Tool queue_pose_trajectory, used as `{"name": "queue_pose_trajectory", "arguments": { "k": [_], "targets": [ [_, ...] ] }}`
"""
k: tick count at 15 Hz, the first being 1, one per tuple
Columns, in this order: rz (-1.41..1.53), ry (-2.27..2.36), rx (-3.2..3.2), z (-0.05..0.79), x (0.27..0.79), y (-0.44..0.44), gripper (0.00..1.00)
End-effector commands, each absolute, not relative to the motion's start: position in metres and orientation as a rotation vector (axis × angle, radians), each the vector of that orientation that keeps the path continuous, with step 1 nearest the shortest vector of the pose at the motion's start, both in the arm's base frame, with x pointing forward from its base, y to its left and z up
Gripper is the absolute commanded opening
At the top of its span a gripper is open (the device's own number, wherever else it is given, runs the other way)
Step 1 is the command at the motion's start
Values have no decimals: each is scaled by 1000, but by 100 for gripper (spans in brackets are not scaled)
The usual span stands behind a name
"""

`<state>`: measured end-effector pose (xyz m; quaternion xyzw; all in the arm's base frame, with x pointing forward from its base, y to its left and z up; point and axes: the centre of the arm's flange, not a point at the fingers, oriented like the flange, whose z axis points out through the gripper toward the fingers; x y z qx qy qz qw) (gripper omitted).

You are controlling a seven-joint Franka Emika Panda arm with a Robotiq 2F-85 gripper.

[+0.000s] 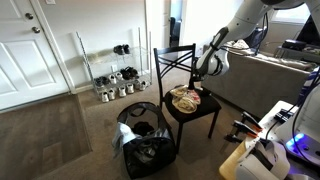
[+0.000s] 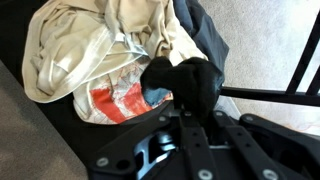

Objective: Shift the sock from the chair to the laundry basket

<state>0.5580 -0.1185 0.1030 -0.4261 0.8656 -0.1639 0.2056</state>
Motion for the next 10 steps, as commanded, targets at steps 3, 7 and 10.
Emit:
{"name": "queue_pose_trajectory", "arguments": {
  "k": [3,7,10],
  "targets": [
    [-497,2317,-1288,136,527,-111,3],
    [-483,2276,-1368,150,540,-90,3],
    [-428,2206,-1528,143,543,-41,3]
  ]
}}
